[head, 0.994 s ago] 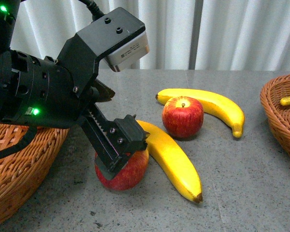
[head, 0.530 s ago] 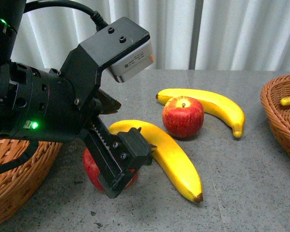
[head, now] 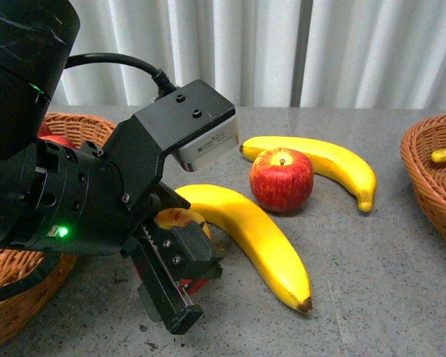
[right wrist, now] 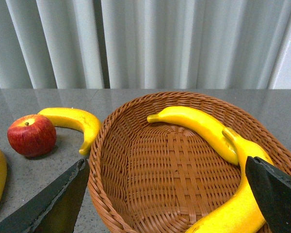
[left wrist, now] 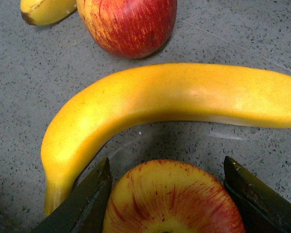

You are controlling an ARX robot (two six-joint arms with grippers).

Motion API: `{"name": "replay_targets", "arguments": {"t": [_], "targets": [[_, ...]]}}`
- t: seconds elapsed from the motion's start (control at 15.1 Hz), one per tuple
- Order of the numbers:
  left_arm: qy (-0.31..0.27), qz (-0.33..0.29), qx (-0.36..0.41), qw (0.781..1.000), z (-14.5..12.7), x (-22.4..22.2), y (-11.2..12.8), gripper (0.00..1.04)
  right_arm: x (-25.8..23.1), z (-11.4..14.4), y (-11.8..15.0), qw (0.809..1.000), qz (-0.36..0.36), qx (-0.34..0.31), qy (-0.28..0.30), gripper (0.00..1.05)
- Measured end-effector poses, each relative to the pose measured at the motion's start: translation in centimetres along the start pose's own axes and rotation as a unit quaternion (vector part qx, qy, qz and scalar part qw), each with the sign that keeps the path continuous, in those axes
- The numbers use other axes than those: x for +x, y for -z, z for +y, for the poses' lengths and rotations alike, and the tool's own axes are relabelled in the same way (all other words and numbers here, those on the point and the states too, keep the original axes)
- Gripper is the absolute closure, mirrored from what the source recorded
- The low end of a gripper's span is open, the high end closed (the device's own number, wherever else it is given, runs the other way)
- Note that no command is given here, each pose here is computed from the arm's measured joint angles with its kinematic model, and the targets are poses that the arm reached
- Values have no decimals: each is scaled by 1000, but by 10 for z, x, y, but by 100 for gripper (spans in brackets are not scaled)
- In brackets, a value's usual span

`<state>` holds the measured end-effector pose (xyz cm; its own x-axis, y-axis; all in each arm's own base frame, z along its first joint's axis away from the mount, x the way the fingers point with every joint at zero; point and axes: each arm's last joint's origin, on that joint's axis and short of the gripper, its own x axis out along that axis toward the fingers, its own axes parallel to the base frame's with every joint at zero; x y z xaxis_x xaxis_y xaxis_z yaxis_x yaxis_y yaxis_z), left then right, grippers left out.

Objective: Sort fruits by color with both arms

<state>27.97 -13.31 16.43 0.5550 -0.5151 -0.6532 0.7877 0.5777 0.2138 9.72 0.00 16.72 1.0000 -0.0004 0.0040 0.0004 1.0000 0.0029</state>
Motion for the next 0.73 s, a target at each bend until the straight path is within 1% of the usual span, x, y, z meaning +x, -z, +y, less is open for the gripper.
{"name": "replay_targets", "arguments": {"t": [0.07,0.13,0.2,0.27,0.33,0.4,0.46,0.53,0.6,0.66,0.73], "targets": [[-9,-3,0,1000,1,-1,-2,44,0,0,0,1000,0,0,0,6],[-31,-25,-5,999,3,-9,-10,44,0,0,0,1000,0,0,0,6],[-72,-65,-14,995,10,-25,-24,44,0,0,0,1000,0,0,0,6],[-128,-113,-30,985,20,-48,-40,45,0,0,0,1000,0,0,0,6],[-196,-150,-61,967,31,-71,-49,45,0,0,0,1000,0,0,0,6],[-255,-166,-98,948,39,-89,-48,45,0,0,0,1000,0,0,0,6],[-308,-165,-155,924,44,-103,-35,45,0,0,0,1000,0,0,0,6],[-341,-153,-195,907,47,-110,-20,45,0,0,0,1000,0,0,0,6],[-362,-143,-227,893,49,-114,-7,45,0,0,0,1000,0,0,0,6],[-383,-129,-268,875,53,-120,12,45,0,0,0,1000,0,0,0,6],[-397,-123,-319,852,56,-127,33,45,0,0,0,1000,0,0,0,6]]}}
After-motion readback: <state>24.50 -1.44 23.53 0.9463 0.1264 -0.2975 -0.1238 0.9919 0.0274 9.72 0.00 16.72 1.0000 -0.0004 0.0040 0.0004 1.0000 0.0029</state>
